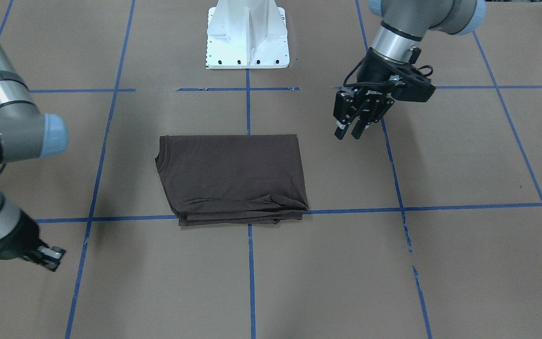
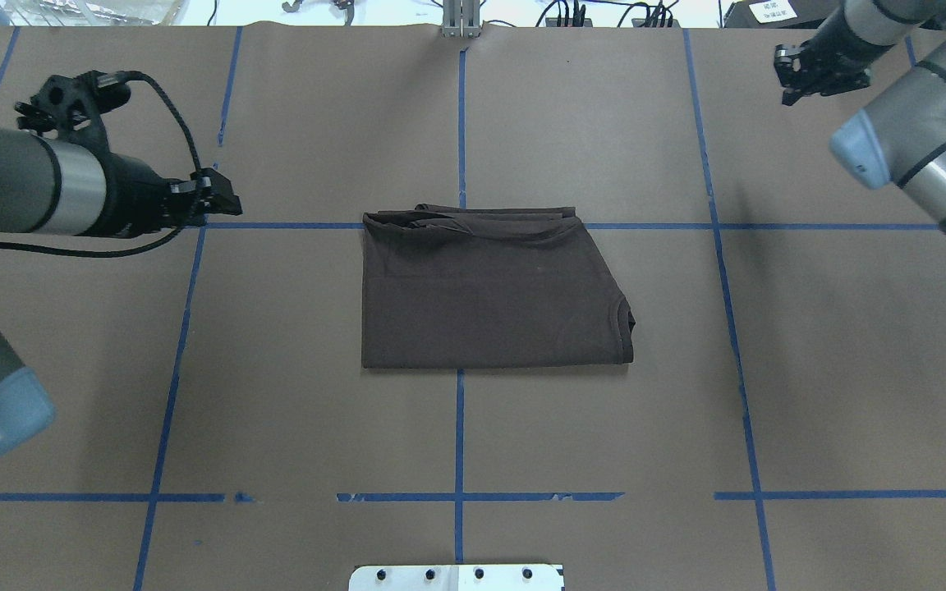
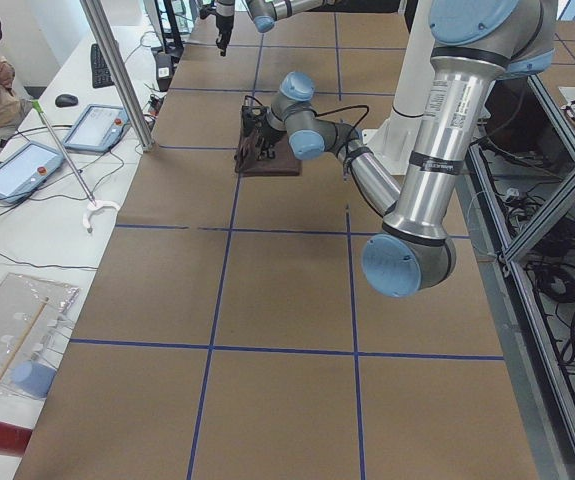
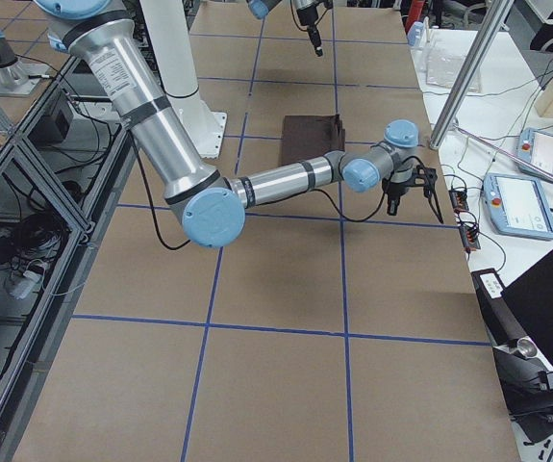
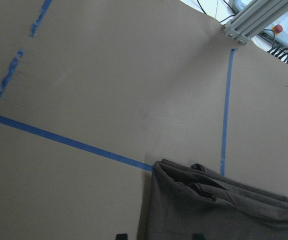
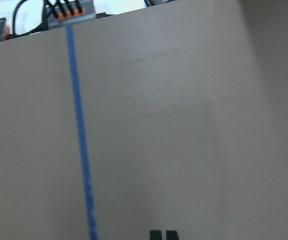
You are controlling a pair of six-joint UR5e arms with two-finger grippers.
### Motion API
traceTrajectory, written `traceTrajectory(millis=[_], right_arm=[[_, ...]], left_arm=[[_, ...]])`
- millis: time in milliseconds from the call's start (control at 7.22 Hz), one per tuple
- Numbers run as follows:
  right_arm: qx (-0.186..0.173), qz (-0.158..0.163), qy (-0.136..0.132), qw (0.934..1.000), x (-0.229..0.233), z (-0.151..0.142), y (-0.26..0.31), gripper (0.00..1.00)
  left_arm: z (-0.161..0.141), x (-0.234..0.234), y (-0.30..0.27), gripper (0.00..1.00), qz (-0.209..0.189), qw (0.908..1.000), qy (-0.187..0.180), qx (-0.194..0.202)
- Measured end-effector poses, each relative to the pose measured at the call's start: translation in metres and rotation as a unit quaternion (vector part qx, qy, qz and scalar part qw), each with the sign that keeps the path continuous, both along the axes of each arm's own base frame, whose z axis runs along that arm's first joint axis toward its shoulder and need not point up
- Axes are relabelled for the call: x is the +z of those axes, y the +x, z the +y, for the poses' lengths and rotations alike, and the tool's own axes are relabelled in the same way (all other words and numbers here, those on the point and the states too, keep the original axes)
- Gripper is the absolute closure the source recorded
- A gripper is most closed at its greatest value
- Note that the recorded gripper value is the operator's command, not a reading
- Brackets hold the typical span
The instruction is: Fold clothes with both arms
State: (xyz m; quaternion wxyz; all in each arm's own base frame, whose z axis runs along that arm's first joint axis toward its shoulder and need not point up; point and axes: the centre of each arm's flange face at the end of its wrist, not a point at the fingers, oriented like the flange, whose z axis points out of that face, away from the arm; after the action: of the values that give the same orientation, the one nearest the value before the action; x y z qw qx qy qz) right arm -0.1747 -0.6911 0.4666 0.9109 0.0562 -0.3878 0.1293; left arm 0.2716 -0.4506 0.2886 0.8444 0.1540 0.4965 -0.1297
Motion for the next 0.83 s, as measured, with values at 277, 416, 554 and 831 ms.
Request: traceTrajectory(millis=[277, 416, 554, 831], right_arm=[[-0.031, -0.009, 0.032, 0.999, 0.061, 0.041, 0.11, 0.0], [-0.041, -0.018, 0.038, 0.9983, 0.081, 0.066, 0.14, 0.0], [-0.057, -0.029, 0.039, 0.9972, 0.101, 0.088, 0.158, 0.0], [-0.089, -0.035, 0.036, 0.9948, 0.143, 0.134, 0.172, 0.0]], left_arm=[[-0.021, 0.071, -0.094, 0.0, -0.097, 0.9905, 0.078, 0.059], [-0.032, 0.111, -0.138, 0.0, -0.147, 0.9803, 0.103, 0.082], [-0.041, 0.147, -0.185, 0.0, -0.183, 0.9701, 0.116, 0.109], [-0.045, 0.218, -0.278, 0.0, -0.184, 0.9677, 0.06, 0.162]])
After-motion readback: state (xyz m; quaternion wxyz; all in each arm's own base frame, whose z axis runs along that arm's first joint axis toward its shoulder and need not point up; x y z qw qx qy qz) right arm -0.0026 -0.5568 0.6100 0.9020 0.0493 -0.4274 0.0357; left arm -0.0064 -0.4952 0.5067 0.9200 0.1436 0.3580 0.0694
